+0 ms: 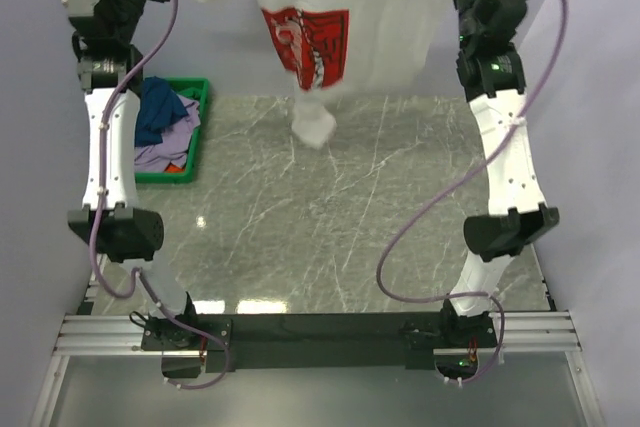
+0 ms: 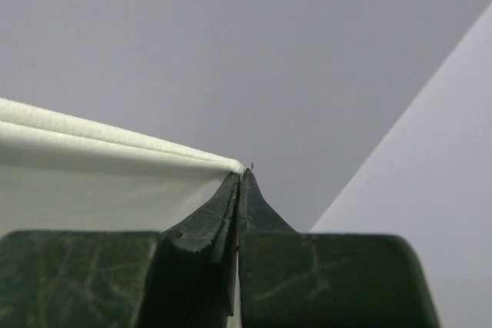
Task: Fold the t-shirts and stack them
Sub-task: Flatten the tshirt out
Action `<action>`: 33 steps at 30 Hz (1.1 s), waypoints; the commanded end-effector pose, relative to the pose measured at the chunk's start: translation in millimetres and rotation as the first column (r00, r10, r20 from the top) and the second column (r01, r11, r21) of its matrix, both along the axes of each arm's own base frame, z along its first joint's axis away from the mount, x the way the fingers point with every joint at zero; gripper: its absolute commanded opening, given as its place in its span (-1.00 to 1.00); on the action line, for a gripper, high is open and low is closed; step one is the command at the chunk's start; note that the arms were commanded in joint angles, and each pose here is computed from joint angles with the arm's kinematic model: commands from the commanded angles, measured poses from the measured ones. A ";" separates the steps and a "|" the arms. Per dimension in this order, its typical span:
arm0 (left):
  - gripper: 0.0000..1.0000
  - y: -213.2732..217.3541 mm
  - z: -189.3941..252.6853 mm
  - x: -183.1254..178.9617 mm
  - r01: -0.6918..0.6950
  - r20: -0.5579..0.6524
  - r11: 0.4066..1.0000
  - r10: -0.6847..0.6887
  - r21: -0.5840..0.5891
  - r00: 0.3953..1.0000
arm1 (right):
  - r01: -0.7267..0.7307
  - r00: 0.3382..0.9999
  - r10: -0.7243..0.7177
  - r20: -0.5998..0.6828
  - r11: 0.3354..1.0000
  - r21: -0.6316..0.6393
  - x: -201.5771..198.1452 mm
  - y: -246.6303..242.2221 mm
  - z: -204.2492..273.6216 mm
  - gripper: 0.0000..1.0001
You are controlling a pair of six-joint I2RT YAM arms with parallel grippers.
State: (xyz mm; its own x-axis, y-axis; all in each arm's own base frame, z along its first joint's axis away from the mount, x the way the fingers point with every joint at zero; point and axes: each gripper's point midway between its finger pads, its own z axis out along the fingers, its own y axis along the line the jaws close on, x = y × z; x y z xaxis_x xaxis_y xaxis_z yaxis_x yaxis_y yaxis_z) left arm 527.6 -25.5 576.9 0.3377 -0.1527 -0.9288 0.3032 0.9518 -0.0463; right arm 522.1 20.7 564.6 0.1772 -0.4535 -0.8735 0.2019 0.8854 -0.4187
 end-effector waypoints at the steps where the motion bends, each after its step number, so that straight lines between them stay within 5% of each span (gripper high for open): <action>1: -0.99 38.6 98.2 -72.5 -0.158 0.315 0.985 0.174 -0.075 0.933 | 0.136 0.907 -0.166 0.387 0.985 0.103 -96.7 -62.2 121.0 -1.00; 4: -0.99 37.2 68.4 -77.7 -0.181 0.266 0.984 0.176 -0.009 0.948 | 0.103 0.960 -0.115 0.256 0.993 0.057 -63.0 -58.2 76.8 -1.00; 8: -0.99 40.2 -69.0 -52.1 -0.190 -0.034 0.970 0.197 0.149 0.980 | -0.021 0.998 0.018 -0.059 0.998 -0.063 -29.1 -34.5 -34.5 -1.00; 12: -0.99 44.0 -217.6 -55.4 -0.120 -0.334 0.940 0.230 0.320 0.914 | -0.118 0.921 0.055 -0.386 0.983 -0.143 -30.5 -25.7 -185.9 -1.00; 16: -0.99 42.1 -345.0 -111.0 0.079 -0.565 0.897 0.204 0.435 0.799 | -0.221 0.839 0.071 -0.539 0.950 -0.219 -79.5 -25.4 -276.7 -1.00; 24: -0.99 24.8 -440.6 -185.2 0.367 -0.773 0.815 0.148 0.449 0.617 | -0.335 0.662 0.039 -0.749 0.909 -0.250 -148.2 -33.0 -389.4 -1.00; 33: -0.99 1.5 -425.8 -271.2 0.668 -0.851 0.602 0.036 0.437 0.524 | -0.527 0.456 0.066 -0.888 0.824 -0.210 -228.8 -27.1 -410.3 -1.00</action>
State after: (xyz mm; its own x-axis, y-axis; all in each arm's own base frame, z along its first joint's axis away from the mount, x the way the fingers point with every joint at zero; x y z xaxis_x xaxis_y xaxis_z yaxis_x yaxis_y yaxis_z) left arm 297.6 -32.4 142.1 -0.4722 0.5212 -0.7109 0.6758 0.7319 0.0877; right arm 327.4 21.3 154.0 -0.2788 -0.7908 -0.5449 -0.6457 0.5744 -0.5032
